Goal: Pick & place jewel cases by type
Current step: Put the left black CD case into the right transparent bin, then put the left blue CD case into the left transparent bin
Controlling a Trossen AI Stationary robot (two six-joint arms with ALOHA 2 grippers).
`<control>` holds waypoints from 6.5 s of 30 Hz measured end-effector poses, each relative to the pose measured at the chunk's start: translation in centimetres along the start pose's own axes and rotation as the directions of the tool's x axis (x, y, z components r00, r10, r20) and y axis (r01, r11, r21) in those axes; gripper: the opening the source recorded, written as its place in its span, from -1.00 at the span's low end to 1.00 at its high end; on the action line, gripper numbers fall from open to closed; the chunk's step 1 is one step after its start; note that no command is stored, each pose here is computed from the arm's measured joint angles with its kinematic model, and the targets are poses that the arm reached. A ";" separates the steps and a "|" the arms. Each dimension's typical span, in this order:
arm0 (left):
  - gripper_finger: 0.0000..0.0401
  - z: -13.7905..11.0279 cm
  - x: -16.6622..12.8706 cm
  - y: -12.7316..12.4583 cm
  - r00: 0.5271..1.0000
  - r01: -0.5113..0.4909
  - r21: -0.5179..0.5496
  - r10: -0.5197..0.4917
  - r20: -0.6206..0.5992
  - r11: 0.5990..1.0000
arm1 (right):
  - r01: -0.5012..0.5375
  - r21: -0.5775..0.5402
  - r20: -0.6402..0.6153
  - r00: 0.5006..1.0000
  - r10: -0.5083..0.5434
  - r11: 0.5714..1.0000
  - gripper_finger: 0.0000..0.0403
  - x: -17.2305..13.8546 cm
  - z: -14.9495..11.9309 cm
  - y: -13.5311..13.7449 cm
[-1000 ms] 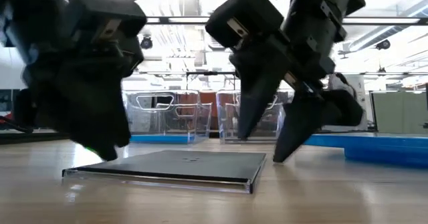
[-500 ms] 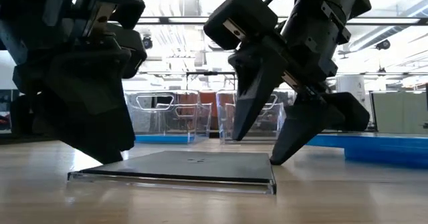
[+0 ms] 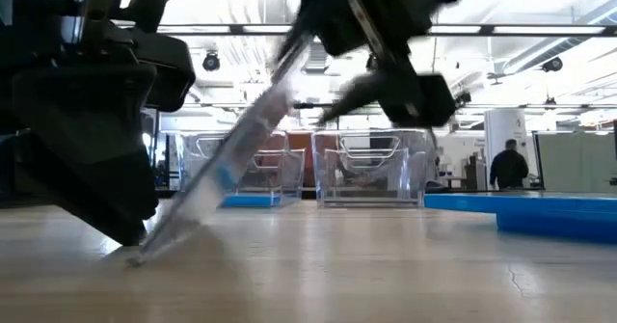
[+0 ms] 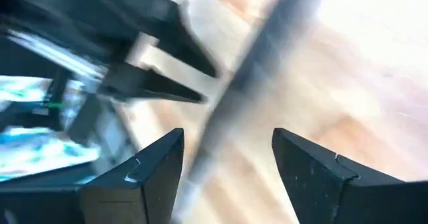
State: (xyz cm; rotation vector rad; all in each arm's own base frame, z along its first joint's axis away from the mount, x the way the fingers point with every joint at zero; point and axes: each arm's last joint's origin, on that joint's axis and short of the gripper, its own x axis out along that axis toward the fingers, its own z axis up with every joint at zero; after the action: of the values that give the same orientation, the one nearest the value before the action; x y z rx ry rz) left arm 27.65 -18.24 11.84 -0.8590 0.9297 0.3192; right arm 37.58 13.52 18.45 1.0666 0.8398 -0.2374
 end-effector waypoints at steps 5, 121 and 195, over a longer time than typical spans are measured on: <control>-0.36 -0.1 0.1 0.3 1.000 0.014 -0.024 -0.014 0.013 1.000 | -0.028 -0.025 0.002 1.000 0.028 0.999 0.11 0.8 -0.2 0.0; -0.36 21.0 9.6 -7.1 0.920 0.373 0.171 -0.387 0.061 0.912 | 0.487 -0.378 -0.385 0.691 -0.612 0.787 -0.01 -10.1 -5.1 -13.5; -0.75 27.1 -16.9 16.8 0.984 0.010 -0.252 -0.054 -0.170 0.968 | 0.329 -0.041 0.332 0.895 -0.298 0.944 -0.09 -23.2 0.5 -4.8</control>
State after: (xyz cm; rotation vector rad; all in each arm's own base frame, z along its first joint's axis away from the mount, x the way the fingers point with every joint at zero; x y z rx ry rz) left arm 23.45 15.01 25.20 -1.1478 1.0524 0.3415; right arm 19.49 5.85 31.70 0.7695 0.7148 -0.6225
